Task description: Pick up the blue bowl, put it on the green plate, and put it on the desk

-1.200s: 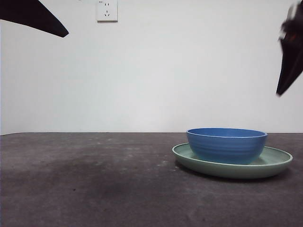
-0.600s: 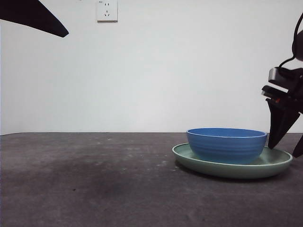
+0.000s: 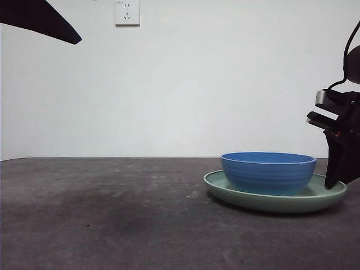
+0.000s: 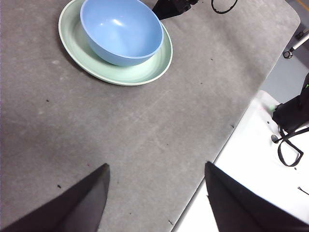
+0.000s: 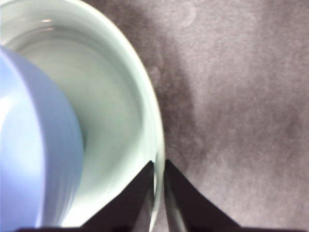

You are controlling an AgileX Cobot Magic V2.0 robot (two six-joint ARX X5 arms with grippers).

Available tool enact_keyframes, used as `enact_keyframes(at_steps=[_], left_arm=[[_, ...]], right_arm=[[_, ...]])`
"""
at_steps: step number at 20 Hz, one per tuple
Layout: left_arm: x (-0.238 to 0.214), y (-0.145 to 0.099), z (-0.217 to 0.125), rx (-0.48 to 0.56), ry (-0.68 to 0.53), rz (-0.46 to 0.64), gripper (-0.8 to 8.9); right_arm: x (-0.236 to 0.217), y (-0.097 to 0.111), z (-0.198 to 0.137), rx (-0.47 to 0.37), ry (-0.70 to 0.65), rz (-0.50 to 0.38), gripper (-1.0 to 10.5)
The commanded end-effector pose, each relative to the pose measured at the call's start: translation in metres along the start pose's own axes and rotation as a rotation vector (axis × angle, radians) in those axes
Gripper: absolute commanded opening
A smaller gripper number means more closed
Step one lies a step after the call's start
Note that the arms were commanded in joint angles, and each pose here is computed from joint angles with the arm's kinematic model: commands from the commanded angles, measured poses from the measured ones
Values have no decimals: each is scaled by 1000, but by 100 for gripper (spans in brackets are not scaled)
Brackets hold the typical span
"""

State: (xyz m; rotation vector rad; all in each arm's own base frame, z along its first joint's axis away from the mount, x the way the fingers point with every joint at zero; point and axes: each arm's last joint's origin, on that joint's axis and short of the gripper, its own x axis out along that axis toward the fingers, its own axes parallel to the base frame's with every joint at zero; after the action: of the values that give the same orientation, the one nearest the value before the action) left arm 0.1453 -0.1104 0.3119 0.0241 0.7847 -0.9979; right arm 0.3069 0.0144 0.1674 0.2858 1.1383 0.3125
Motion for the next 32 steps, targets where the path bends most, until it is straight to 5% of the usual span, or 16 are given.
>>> enact_keyframes(at_steps=[1,18,32], left_arm=[[0,-1,3,17,-10,-13,316],[0,-1,3,15,-10,-13,316],[0,-1,3,14,-10,-13,316]], right_arm=[[3,-1,5,-1,-5,1,16],[-45,21,11,54,-143,196,15],[-9,109,8,-24,-141,290,14]])
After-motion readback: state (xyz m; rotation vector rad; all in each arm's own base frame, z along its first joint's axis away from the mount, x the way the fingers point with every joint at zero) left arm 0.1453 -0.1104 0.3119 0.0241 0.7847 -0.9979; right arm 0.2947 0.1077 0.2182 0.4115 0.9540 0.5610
